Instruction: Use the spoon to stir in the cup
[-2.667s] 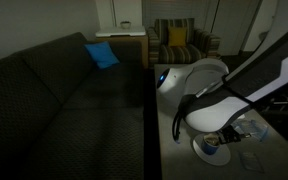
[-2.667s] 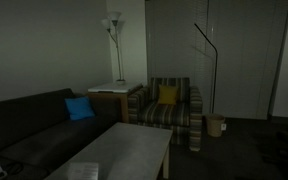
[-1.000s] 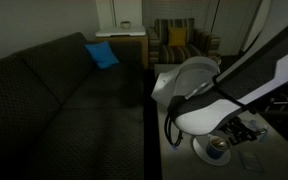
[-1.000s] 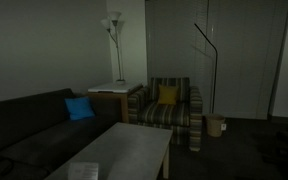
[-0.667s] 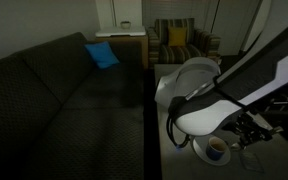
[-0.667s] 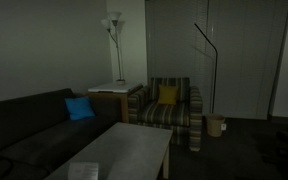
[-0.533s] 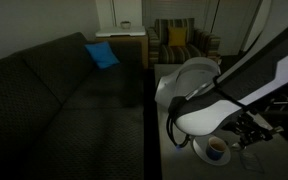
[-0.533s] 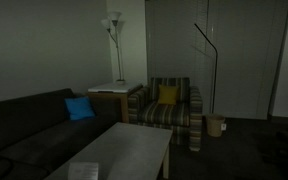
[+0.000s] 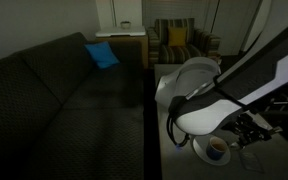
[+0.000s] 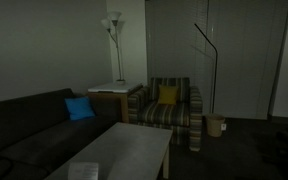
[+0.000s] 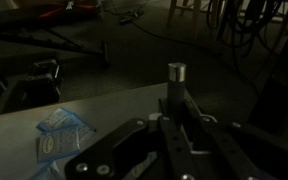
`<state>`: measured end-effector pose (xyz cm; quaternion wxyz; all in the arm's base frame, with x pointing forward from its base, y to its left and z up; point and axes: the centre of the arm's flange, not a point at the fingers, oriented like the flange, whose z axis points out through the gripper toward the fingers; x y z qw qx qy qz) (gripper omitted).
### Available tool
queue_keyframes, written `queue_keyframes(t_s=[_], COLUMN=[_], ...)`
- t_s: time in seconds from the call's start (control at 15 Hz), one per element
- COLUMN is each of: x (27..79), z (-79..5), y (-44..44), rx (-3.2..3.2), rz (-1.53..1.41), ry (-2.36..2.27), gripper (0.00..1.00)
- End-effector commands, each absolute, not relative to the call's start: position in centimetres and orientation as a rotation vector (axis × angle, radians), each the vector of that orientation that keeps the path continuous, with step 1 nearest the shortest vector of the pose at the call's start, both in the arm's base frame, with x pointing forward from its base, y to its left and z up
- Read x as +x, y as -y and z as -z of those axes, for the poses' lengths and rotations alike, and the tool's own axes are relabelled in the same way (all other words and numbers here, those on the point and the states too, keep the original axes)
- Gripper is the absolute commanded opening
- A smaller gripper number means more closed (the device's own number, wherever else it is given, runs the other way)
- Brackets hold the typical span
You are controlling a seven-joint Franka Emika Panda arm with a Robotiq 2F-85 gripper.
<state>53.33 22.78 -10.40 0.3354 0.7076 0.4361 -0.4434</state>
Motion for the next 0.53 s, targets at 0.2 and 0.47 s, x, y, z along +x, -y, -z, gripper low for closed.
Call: queue_keyframes(t_s=[0.2, 0.47], x=[55.21, 55.55], z=[12.00, 12.20], y=[-23.51, -23.75], rx=[1.951, 1.984], rz=[1.048, 1.001], ry=[-1.159, -1.177], gripper=[0.04, 0.04])
